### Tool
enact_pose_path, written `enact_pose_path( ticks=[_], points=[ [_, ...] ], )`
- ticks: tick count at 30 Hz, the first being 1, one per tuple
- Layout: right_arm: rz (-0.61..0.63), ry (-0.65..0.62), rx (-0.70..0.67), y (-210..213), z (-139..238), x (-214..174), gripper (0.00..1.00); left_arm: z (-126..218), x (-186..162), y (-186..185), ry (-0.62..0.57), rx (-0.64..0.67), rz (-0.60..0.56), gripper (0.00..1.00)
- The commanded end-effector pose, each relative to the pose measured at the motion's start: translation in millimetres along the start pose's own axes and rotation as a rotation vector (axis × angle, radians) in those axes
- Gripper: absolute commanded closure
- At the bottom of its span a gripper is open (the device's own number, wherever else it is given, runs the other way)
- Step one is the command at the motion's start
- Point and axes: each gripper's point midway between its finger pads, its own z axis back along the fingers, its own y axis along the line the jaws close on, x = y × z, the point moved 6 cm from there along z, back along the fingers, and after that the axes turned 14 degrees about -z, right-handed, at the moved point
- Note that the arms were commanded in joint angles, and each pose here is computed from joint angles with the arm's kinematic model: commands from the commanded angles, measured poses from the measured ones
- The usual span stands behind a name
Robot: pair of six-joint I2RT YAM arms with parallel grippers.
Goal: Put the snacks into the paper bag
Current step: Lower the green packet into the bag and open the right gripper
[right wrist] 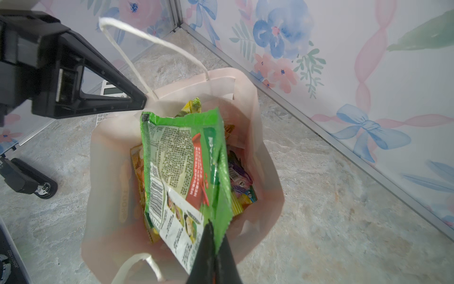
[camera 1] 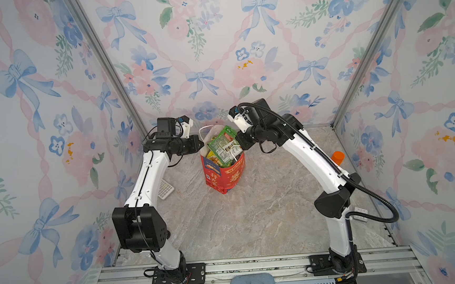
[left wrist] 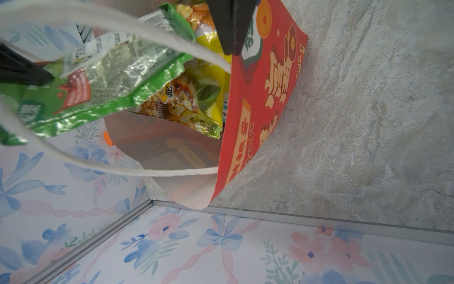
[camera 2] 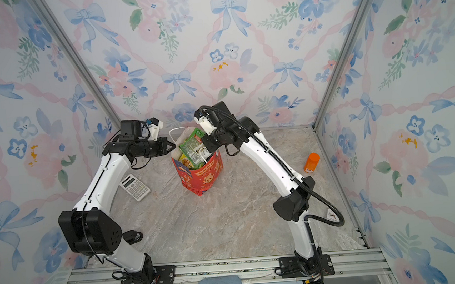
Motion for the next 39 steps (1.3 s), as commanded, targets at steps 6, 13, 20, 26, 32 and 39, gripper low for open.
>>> enact_pose_path(
  ticks=[6, 13, 20, 26, 32, 39],
  points=[
    [0.008, 0.009, -0.008, 2.3, -42.3, 4.5, 0.97, 11.8, -1.0, -5.0, -0.007, -0.008, -0.017, 1.00],
    [-0.012, -0.088, -0.024, 0.3, -26.6, 23.9, 0.43, 10.7, -1.2, -3.9, -0.004, -0.007, -0.015, 1.00],
    [0.054, -0.167, -0.057, 18.7, 0.5, 29.6, 0.39, 11.7, -0.9, -4.4, -0.007, -0.006, -0.017, 1.00],
    [0.129, -0.152, -0.073, 39.8, -6.5, 21.0, 0.63, 10.6, -1.4, -4.1, -0.004, -0.009, -0.015, 1.00],
    [0.126, -0.097, -0.070, 42.1, -27.2, 11.5, 0.67, 11.7, -1.3, -4.0, -0.006, -0.007, -0.015, 1.00],
    [0.081, -0.044, -0.088, 27.1, -55.6, 2.4, 0.67, 12.1, -1.3, -4.2, -0.006, -0.007, -0.015, 1.00]
  ],
)
